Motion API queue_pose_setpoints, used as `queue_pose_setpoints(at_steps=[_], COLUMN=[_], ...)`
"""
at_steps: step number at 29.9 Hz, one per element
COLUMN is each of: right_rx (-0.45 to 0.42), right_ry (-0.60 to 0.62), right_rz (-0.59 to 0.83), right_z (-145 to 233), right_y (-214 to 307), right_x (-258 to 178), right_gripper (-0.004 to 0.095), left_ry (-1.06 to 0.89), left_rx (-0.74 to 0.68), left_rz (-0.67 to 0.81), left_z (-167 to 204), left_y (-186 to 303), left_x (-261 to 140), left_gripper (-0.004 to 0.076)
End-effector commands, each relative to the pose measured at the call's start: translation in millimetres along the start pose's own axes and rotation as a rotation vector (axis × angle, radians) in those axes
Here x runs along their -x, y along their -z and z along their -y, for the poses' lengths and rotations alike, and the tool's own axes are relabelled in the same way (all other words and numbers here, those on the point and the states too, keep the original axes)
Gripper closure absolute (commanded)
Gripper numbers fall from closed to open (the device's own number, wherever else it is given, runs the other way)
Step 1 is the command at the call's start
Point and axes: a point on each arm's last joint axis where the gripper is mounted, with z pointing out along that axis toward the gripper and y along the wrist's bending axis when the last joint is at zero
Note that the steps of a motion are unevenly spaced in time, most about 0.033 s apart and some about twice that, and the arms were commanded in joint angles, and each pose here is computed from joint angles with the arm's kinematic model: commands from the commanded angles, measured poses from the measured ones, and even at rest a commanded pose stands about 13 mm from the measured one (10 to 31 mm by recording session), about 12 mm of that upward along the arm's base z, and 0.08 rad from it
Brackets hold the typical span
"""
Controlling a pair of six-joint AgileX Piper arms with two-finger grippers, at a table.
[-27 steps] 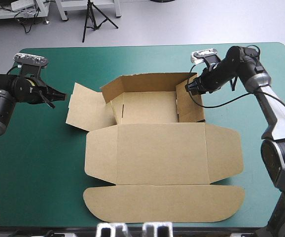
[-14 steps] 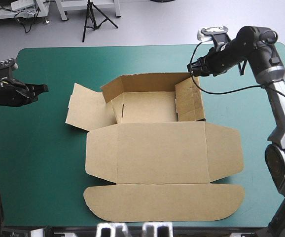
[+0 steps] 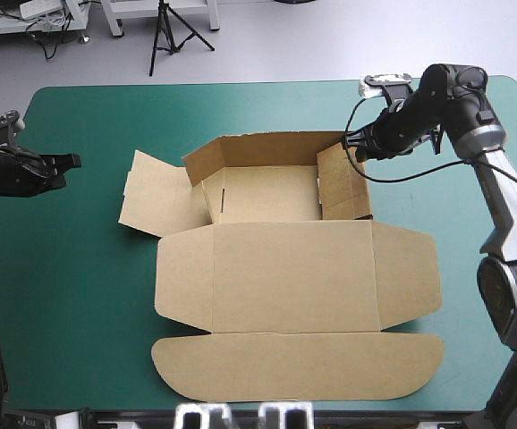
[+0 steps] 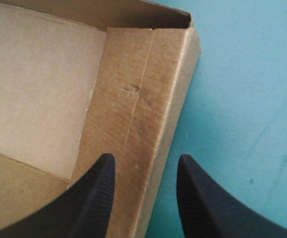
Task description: Fold the box
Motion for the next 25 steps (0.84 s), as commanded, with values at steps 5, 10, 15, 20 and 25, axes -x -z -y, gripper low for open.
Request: queue_pose_setpoints(at_steps=[5,10,15,20,25], right_rx=[0.058,0.121,0.193,0.209,0.204], right_ry=[-0.03,-0.086,-0.097,-0.09,-0.036], right_rz=[-0.033,-0.083,-0.096,-0.053,0.057], right_z=[2,3,-2,-9,-18], right_y=[-23,-48,-55,-32,18], right_x=[6,7,5,3,-1], right_gripper=[0.0517,0.0561,0.0917,0.0925,0.0925], left_ry=[-0.008,-0.017,-0.044,-0.045,0.092], left_rx=[-0.028,-0.02,-0.021,0.027,-0.02], left_rz=[0.072,0.033,0.032,0.095,0.209], left_z=[9,8,8,-3,-30], left_y=[21,20,19,18,29], left_x=[6,1,2,8,16], left_gripper=[0.0733,0.0733,0.0733,0.0733,0.0732])
